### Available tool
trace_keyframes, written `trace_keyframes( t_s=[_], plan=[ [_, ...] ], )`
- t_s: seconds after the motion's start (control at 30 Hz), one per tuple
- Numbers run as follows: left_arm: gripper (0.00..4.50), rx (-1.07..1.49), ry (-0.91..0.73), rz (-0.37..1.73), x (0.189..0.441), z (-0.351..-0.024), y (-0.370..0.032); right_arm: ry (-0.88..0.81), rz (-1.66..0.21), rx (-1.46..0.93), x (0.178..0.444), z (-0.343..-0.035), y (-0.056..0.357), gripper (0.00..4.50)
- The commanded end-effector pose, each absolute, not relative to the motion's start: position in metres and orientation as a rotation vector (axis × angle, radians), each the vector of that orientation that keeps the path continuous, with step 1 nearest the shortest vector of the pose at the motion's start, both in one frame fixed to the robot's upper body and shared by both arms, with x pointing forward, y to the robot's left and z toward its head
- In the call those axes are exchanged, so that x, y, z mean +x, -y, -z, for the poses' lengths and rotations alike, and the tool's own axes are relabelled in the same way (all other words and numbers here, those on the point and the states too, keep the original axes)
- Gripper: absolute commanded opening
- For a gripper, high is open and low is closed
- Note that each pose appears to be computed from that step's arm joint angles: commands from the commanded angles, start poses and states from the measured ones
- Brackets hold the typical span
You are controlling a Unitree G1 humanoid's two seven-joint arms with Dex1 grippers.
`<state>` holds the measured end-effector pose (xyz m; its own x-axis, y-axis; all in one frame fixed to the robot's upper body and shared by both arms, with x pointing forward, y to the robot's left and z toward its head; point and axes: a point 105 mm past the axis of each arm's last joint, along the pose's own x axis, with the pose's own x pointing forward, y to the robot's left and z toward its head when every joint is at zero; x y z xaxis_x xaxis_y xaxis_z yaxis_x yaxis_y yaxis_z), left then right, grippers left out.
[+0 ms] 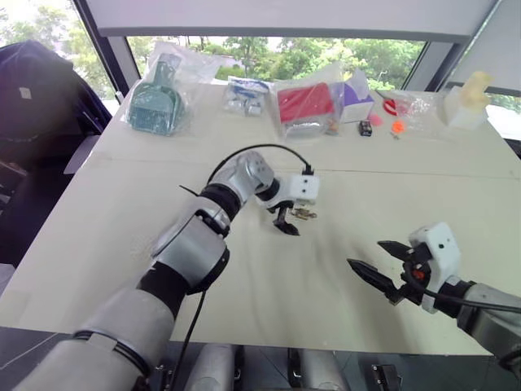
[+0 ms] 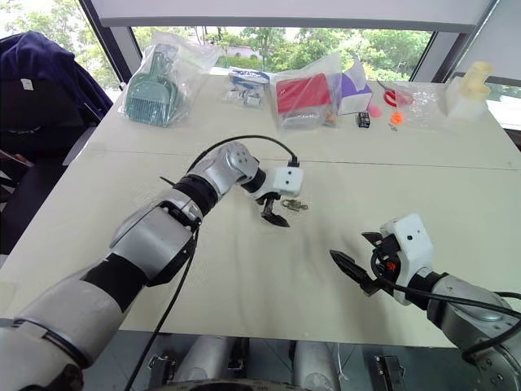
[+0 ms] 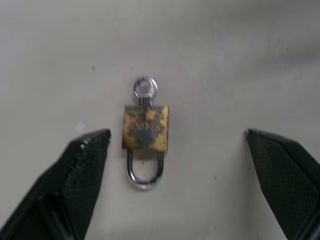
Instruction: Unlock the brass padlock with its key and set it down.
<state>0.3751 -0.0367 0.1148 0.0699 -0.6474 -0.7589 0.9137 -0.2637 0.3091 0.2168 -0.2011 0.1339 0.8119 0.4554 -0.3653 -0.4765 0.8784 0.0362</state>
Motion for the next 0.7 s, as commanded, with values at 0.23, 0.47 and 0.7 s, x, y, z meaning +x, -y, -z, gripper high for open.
trace_keyframes(
  t_s=[0.23, 0.47, 0.7],
  plan=[
    [4.5, 1.12, -0.414, 1.476, 0.378, -0.113, 0.047, -0.311, -0.481, -0.036, 0.219, -0.141, 0.192, 4.47],
    [2.18, 1.084, -0.669, 1.528, 0.368, -0.096, 0.024, -0.309, -0.48, -0.023, 0.218, -0.138, 0.184, 4.5],
    [0.67, 1.17, -0.602, 1.478, 0.377, -0.094, 0.019, -0.308, -0.508, 0.015, 0.218, -0.136, 0.174, 4.5]
  ],
)
